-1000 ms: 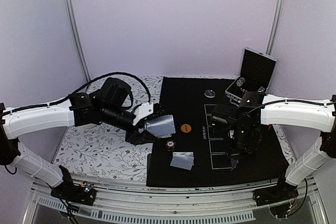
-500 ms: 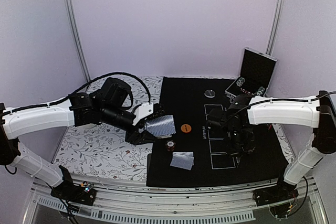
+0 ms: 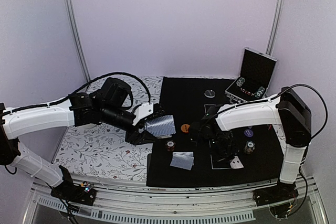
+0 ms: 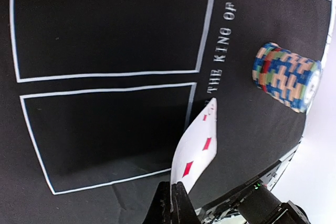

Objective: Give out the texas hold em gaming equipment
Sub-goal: Flop the poker card in the community card area.

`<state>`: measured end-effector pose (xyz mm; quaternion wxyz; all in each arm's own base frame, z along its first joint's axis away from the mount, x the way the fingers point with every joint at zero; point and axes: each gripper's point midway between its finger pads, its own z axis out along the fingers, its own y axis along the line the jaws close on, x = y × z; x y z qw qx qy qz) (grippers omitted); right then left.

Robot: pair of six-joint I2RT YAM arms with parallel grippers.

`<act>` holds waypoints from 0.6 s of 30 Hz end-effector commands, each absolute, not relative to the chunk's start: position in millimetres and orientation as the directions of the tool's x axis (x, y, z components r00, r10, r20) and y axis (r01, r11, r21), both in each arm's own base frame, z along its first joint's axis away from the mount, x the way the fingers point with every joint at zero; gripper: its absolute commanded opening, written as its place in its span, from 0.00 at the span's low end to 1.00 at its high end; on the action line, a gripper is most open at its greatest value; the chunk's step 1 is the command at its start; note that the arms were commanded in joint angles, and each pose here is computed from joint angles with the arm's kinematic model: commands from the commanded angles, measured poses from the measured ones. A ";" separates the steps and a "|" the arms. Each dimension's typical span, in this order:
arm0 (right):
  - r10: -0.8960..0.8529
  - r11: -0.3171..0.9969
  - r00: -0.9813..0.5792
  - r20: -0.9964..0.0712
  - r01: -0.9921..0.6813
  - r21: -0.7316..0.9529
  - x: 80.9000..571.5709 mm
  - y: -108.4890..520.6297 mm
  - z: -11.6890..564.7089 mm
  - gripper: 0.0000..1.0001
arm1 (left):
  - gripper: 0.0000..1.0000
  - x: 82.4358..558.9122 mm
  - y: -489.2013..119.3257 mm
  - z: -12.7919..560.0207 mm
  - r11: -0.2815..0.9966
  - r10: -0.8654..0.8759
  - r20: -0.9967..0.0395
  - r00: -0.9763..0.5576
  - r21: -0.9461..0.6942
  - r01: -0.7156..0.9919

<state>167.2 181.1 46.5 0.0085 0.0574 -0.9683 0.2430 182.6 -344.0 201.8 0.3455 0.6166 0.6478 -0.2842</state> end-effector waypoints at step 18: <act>0.012 0.981 -0.994 0.107 -0.009 -0.195 159.7 212.7 7.4 0.03 | 0.58 179.1 -348.1 216.4 0.063 0.572 -0.820 0.024 0.073 0.995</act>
